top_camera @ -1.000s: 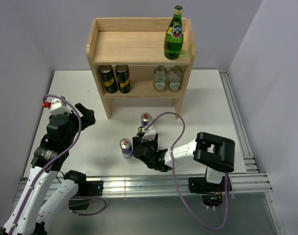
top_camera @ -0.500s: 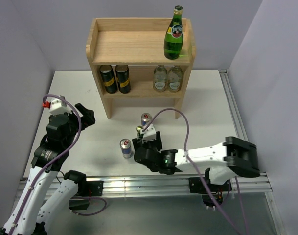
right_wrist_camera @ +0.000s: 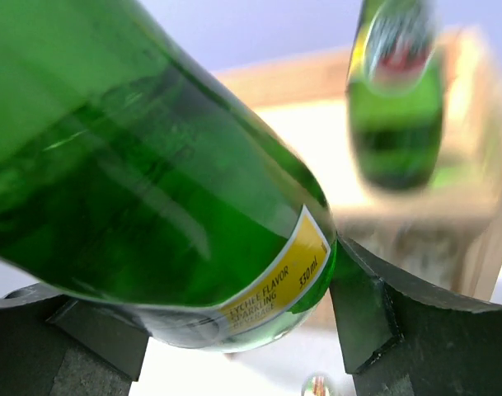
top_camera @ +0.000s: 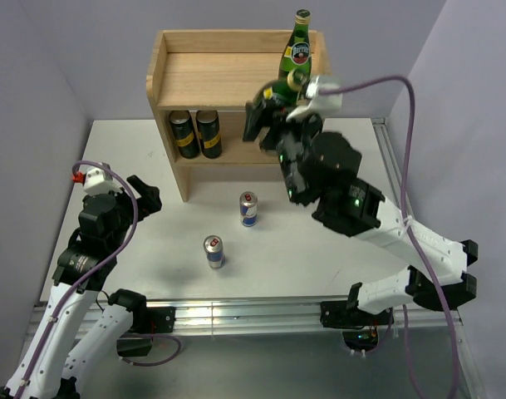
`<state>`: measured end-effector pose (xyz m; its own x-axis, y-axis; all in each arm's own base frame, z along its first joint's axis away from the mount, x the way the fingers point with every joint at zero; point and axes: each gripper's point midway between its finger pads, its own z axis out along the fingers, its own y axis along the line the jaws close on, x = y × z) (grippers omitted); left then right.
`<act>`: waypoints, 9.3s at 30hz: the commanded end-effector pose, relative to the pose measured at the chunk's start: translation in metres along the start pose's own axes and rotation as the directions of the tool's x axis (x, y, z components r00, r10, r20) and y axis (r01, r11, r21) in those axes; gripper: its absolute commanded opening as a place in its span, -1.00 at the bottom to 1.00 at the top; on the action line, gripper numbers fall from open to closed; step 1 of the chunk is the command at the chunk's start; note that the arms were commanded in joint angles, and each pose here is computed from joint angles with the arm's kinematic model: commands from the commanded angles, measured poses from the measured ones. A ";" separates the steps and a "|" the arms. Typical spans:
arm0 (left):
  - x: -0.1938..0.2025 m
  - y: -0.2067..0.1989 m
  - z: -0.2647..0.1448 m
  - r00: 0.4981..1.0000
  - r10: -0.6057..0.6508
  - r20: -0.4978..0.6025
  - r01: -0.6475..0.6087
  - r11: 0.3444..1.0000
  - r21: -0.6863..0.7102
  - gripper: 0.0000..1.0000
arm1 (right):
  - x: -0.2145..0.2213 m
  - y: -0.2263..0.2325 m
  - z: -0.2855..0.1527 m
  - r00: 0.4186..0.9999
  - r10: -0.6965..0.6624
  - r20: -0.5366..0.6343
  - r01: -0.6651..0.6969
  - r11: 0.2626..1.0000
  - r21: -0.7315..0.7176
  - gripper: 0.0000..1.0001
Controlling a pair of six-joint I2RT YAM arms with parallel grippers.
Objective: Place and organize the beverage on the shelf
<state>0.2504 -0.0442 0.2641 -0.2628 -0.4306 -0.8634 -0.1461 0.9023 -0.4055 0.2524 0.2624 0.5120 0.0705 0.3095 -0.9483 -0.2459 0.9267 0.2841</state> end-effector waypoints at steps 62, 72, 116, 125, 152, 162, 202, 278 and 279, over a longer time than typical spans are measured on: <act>-0.006 -0.005 -0.002 1.000 0.004 0.016 -0.005 1.000 0.030 0.99 | 0.037 -0.045 0.086 0.996 -0.083 -0.045 0.089 0.985 0.147 1.00; -0.005 -0.006 -0.002 1.000 0.006 0.012 -0.007 0.999 0.034 0.99 | 0.199 -0.024 -0.032 0.954 -0.030 -0.300 0.021 0.999 -0.033 1.00; 0.148 -0.076 -0.033 0.980 -0.052 -0.192 0.091 0.975 0.203 0.99 | 0.419 -0.080 0.032 0.890 -0.058 -0.453 0.092 0.994 0.053 -0.78; 0.156 -0.093 -0.070 0.994 0.014 -0.105 0.012 0.970 0.244 0.99 | 0.416 -0.083 0.031 0.889 -0.060 -0.453 0.097 0.993 0.060 -1.00; 0.241 -0.087 -0.025 0.990 0.141 0.027 -0.144 0.975 0.167 0.99 | 0.289 -0.082 0.013 0.932 -0.033 -0.362 0.056 0.997 0.055 -1.00; 0.255 -0.085 0.006 0.989 0.151 0.002 -0.149 0.978 0.147 0.93 | 0.138 0.005 0.008 0.955 -0.027 -0.294 -0.032 0.980 -0.194 -1.00; 0.296 -0.077 0.021 0.980 0.186 -0.064 -0.177 0.976 0.128 -0.24 | -0.002 0.056 0.142 0.970 -0.241 0.023 0.242 0.969 -0.051 -1.00; -0.024 -0.195 -0.092 0.947 0.248 0.205 -0.303 0.901 0.311 -0.99 | 0.040 -0.057 -0.071 0.993 0.087 -0.086 -0.089 0.996 -0.017 0.76; -0.064 -0.196 -0.090 0.933 0.245 0.263 -0.317 0.906 0.281 -0.99 | 0.053 -0.069 -0.077 0.992 0.076 -0.106 -0.077 0.997 -0.007 0.76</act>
<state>0.1866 -0.2279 0.3384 -0.2090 -0.2209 -0.9526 0.2389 0.9331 -0.2688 0.2010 0.2109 0.4608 -0.0028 0.3135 -0.9496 -0.3136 0.9014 0.2985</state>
